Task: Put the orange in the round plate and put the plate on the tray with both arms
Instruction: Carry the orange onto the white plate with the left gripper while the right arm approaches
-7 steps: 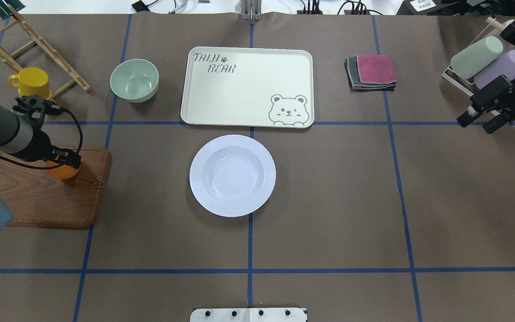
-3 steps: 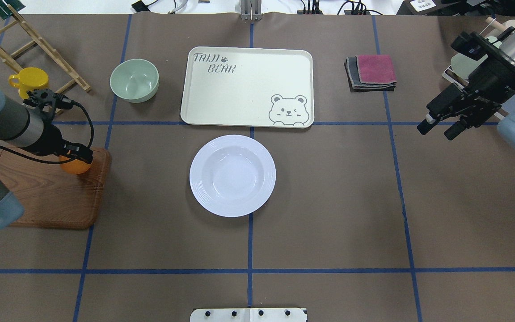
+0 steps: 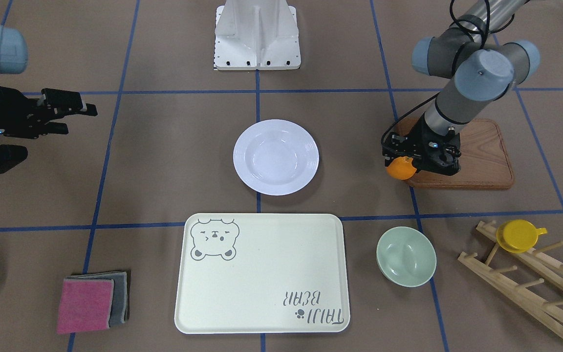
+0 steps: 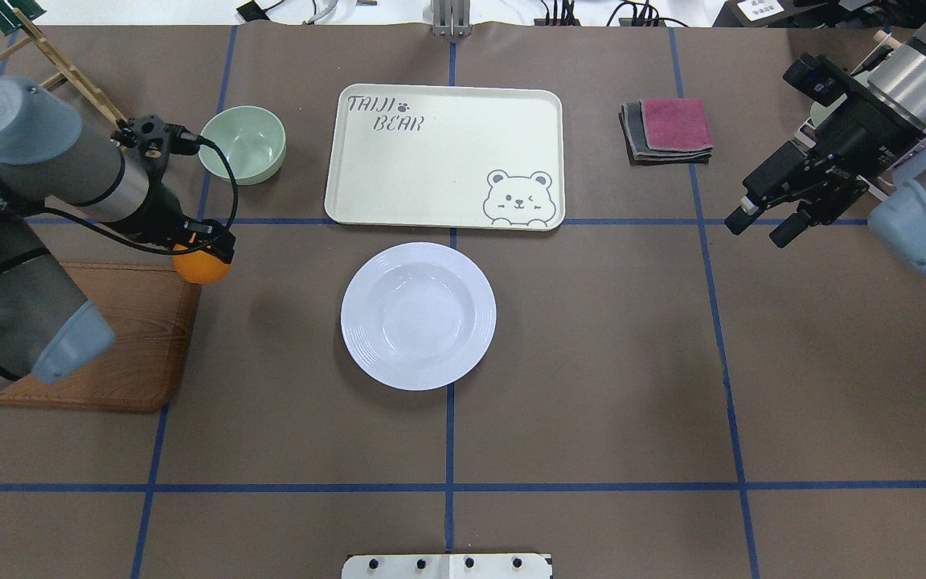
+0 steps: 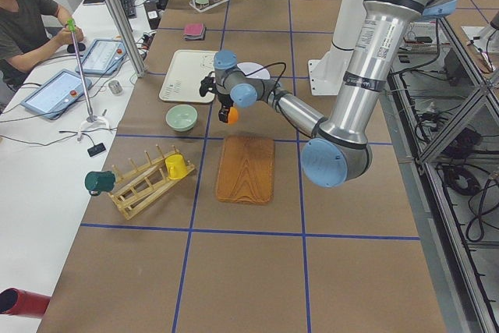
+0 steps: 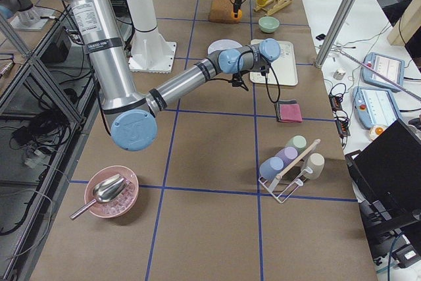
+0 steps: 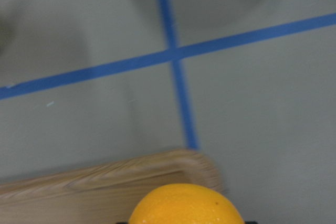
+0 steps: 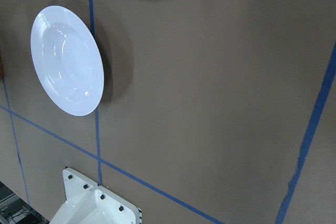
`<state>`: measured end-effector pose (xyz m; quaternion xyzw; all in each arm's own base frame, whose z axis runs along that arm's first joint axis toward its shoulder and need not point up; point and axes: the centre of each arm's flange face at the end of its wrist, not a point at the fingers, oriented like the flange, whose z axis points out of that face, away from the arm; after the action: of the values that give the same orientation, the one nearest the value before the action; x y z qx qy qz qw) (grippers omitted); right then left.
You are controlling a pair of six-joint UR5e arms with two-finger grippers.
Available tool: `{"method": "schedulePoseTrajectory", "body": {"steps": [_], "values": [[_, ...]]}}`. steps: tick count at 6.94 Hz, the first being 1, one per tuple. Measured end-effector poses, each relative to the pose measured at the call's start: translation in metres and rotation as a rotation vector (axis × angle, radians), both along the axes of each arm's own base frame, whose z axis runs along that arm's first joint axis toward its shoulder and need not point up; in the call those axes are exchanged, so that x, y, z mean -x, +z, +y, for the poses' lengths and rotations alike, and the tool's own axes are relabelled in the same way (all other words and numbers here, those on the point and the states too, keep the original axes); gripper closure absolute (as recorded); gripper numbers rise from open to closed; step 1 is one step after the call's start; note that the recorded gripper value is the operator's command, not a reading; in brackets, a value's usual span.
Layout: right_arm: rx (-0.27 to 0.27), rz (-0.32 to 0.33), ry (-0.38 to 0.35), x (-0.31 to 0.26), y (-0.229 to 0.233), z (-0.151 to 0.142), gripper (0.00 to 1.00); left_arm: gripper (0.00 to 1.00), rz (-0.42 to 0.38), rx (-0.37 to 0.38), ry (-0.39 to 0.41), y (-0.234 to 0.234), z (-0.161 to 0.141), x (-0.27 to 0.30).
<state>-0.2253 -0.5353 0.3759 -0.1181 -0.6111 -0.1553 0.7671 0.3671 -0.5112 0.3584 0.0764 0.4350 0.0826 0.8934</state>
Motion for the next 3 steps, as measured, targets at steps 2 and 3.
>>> {"method": "schedulePoseTrajectory", "body": {"steps": [2,3], "values": [[-0.002,-0.034,-0.010,0.018,0.028,-0.034,0.00,1.00,0.032,0.035,-0.006,-0.052,0.004,-0.037],[0.013,-0.043,-0.014,0.023,0.034,-0.044,0.00,1.00,0.049,0.049,-0.004,-0.073,0.012,-0.055]]}}
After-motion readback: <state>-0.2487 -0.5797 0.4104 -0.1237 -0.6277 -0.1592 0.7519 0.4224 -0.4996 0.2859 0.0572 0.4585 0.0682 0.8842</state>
